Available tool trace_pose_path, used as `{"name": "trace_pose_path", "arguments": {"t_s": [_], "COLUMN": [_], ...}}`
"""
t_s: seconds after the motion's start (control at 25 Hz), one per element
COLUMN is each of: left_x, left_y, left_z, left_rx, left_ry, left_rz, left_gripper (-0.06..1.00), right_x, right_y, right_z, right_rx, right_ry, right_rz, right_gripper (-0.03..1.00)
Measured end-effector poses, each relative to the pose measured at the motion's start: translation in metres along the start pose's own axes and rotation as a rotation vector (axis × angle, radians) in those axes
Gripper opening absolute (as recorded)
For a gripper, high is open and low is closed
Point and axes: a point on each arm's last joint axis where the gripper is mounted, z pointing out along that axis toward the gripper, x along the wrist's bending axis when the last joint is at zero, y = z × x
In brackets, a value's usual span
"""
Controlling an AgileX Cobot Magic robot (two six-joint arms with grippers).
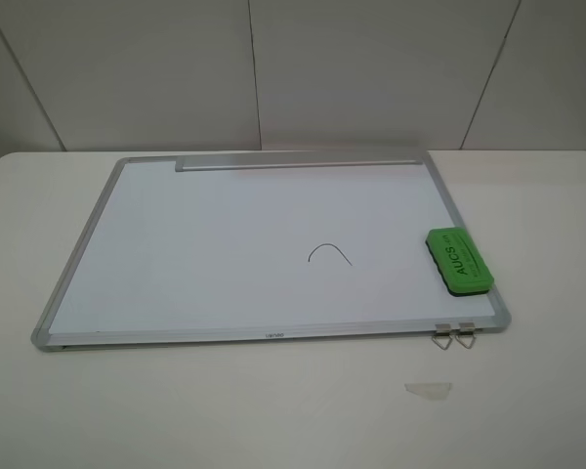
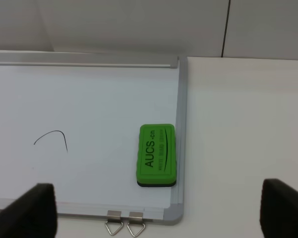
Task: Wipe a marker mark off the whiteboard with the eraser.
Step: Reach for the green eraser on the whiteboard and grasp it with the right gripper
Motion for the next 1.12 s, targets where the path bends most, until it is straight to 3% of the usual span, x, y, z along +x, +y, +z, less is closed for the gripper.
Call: {"name": "trace_pose_path", "arguments": {"t_s": [1.12], "left_x": [0.0000], "left_y": [0.0000], "left_z": [0.0000], "left_rx": [0.000], "left_ry": [0.000], "left_rz": [0.000], "left_gripper": [0.69], "right_x": [0.0000], "right_y": [0.0000], "right_z": [0.0000], "right_rx": [0.000], "right_ry": [0.000], "right_rz": [0.000], "right_gripper": [0.81]}}
